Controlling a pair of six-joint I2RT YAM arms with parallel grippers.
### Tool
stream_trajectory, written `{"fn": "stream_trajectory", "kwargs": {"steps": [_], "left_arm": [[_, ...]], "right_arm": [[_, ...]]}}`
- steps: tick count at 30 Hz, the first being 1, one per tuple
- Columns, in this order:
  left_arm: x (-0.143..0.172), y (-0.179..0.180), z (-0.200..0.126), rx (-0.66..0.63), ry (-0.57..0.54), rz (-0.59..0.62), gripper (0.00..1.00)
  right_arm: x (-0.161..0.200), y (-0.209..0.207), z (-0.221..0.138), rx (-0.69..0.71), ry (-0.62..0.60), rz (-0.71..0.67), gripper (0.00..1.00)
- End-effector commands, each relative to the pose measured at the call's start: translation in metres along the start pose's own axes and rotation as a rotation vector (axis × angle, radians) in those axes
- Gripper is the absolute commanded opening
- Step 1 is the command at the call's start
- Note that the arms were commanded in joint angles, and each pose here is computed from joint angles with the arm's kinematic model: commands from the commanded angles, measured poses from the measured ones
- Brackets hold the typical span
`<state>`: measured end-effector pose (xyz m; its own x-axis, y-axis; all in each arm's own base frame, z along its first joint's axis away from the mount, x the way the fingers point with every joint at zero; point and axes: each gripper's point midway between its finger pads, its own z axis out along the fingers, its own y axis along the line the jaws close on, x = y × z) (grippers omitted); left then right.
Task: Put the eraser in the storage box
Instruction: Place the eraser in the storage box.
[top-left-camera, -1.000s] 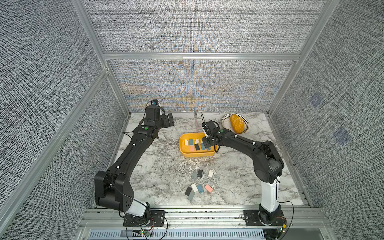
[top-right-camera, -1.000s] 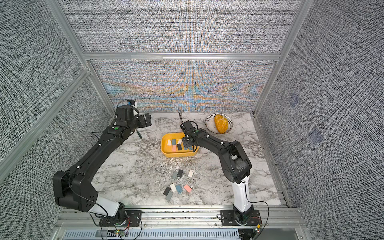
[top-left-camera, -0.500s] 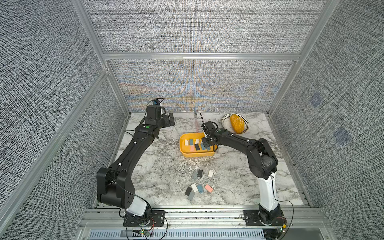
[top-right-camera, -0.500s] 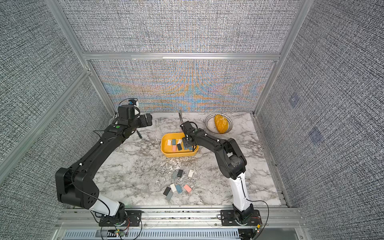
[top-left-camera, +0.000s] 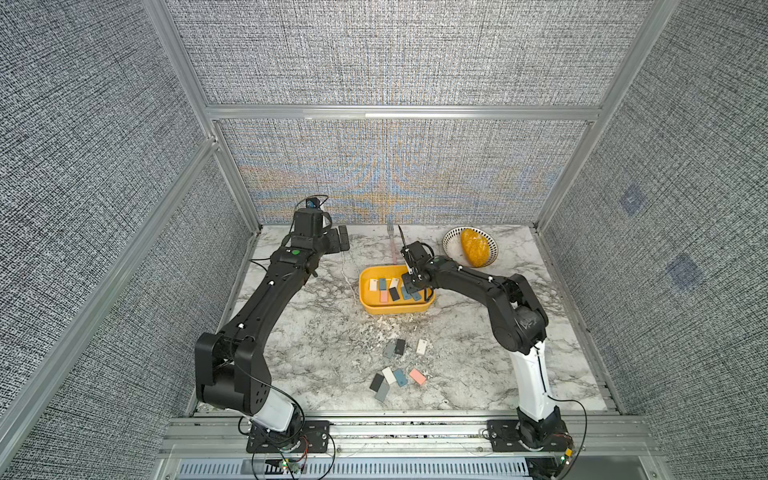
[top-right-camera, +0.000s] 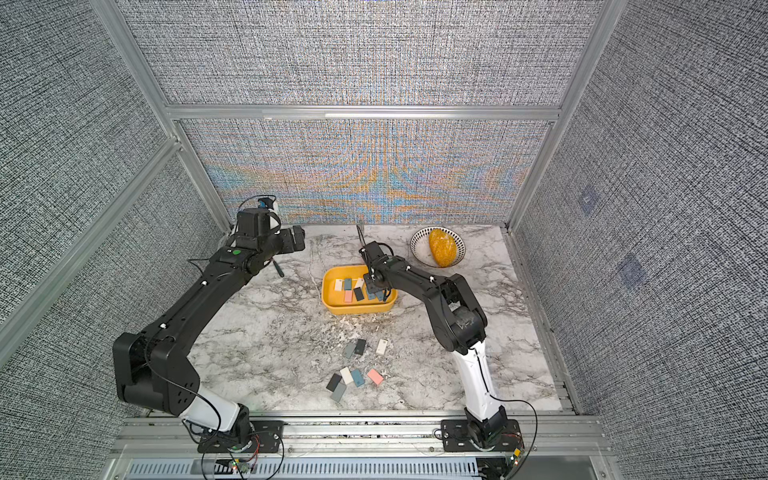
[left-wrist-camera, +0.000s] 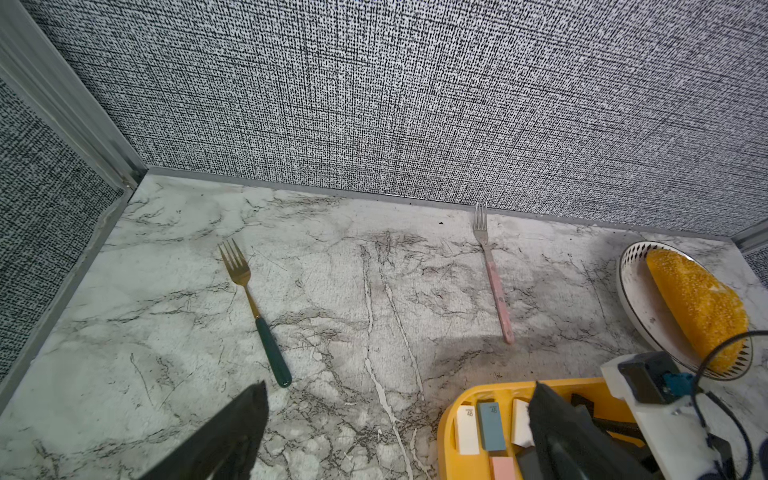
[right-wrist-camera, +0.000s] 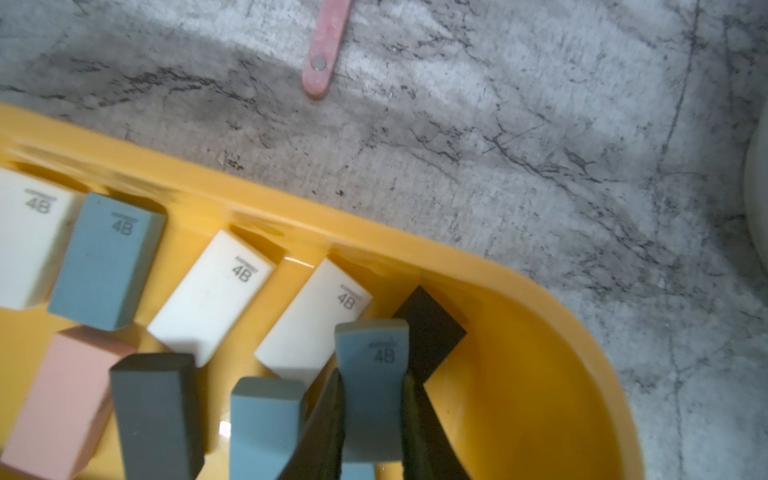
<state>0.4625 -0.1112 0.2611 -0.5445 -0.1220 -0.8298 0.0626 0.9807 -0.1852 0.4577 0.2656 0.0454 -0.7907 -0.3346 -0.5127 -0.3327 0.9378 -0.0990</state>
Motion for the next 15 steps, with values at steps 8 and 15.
{"fn": "stream_trajectory", "kwargs": {"steps": [8, 15], "left_arm": [[-0.0055, -0.0020, -0.0005, 0.011, -0.015, 0.007, 1.00], [-0.0058, -0.0020, -0.0013, 0.010, -0.017, 0.009, 1.00]], "right_arm": [[-0.0024, -0.0026, 0.0017, 0.008, -0.006, 0.014, 0.27], [-0.0053, -0.0037, -0.0027, 0.009, -0.017, 0.019, 0.37]]}}
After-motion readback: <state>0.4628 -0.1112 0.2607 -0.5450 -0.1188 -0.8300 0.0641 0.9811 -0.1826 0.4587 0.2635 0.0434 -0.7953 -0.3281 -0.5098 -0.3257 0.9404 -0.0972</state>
